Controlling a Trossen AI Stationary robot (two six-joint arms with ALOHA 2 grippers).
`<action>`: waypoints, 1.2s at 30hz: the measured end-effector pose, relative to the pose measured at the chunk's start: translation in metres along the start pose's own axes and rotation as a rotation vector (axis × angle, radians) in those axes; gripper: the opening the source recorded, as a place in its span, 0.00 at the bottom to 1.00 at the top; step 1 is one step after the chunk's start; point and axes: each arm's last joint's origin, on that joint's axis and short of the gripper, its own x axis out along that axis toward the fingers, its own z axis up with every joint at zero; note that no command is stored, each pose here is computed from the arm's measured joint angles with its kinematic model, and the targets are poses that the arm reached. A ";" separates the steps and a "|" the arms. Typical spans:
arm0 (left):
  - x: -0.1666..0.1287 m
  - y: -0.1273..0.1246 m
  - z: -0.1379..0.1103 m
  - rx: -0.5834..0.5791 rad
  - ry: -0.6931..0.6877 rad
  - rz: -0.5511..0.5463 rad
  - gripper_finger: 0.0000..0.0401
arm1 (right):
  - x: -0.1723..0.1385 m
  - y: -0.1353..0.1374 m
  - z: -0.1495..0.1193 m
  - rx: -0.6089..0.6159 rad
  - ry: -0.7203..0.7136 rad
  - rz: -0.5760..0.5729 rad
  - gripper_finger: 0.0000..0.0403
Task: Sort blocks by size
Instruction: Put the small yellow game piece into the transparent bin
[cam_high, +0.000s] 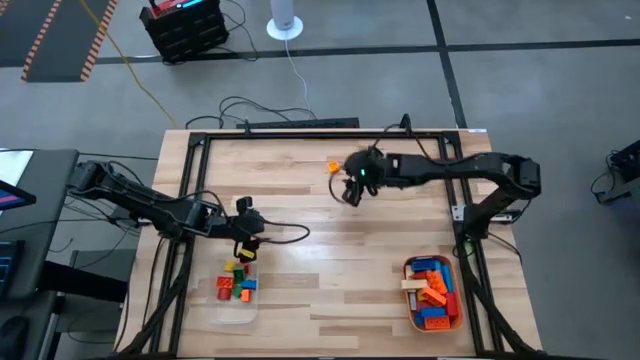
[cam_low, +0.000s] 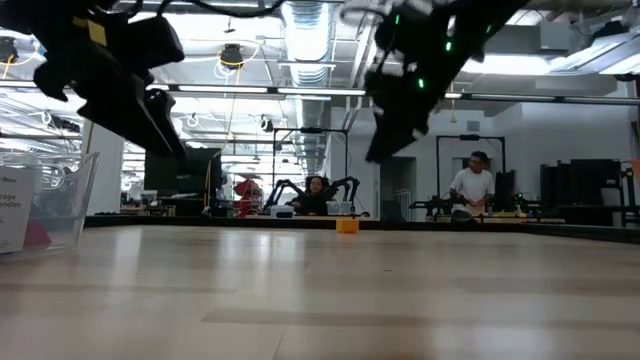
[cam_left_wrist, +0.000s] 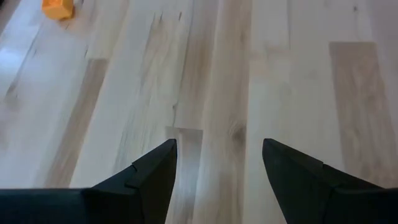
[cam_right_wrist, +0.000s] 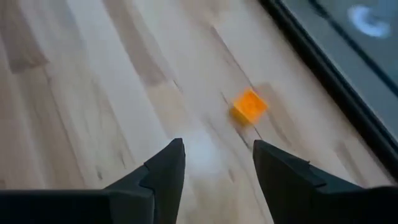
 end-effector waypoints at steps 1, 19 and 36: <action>-0.002 -0.001 0.000 0.001 -0.010 -0.006 0.57 | 0.008 -0.006 -0.003 -0.032 0.025 0.026 0.55; -0.014 0.014 0.004 -0.034 -0.060 0.058 0.57 | 0.110 -0.055 0.035 -0.409 0.278 0.161 0.66; -0.013 0.019 0.000 -0.045 -0.012 0.084 0.57 | 0.144 -0.078 0.033 -0.442 0.326 0.259 0.66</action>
